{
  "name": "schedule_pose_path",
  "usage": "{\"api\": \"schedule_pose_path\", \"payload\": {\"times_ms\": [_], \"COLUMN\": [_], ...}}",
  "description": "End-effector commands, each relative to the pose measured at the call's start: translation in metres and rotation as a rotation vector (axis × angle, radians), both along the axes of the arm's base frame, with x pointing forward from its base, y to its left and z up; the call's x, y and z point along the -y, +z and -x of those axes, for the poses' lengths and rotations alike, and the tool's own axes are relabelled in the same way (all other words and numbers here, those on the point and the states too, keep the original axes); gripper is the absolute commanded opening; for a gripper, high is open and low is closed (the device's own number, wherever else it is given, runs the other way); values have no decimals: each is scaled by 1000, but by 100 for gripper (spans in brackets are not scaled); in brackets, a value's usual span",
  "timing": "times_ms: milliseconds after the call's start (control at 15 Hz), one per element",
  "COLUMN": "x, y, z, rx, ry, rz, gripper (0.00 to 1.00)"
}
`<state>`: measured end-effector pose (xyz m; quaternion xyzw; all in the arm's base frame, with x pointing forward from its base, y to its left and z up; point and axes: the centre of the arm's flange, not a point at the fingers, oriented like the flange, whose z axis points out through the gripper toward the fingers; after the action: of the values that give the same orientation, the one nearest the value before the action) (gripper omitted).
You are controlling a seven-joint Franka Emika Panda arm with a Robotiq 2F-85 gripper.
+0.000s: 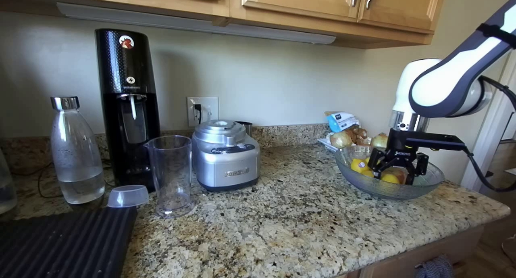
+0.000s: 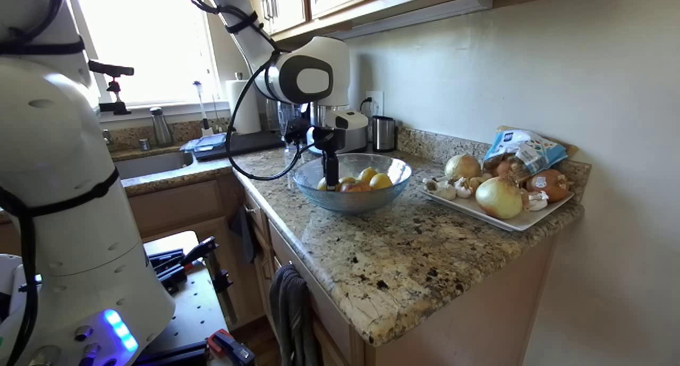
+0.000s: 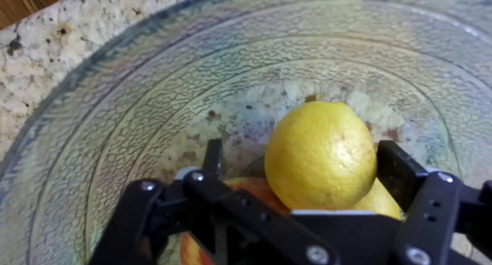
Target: Move the fruits from the bowl to the counter
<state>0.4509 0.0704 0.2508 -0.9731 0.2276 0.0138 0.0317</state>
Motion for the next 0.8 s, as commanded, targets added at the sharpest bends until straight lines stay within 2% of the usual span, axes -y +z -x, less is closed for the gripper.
{"api": "schedule_pose_path", "payload": {"times_ms": [0, 67, 133, 333, 533, 733], "x": [0, -2, -3, -4, -2, -4], "y": [-5, -1, 2, 4, 15, 44], "z": [8, 9, 8, 7, 8, 13], "rx": [40, 62, 80, 98, 54, 7], "ry": [18, 19, 20, 22, 10, 20], "rz": [3, 9, 13, 10, -7, -17], "gripper": [79, 67, 59, 40, 36, 36]}}
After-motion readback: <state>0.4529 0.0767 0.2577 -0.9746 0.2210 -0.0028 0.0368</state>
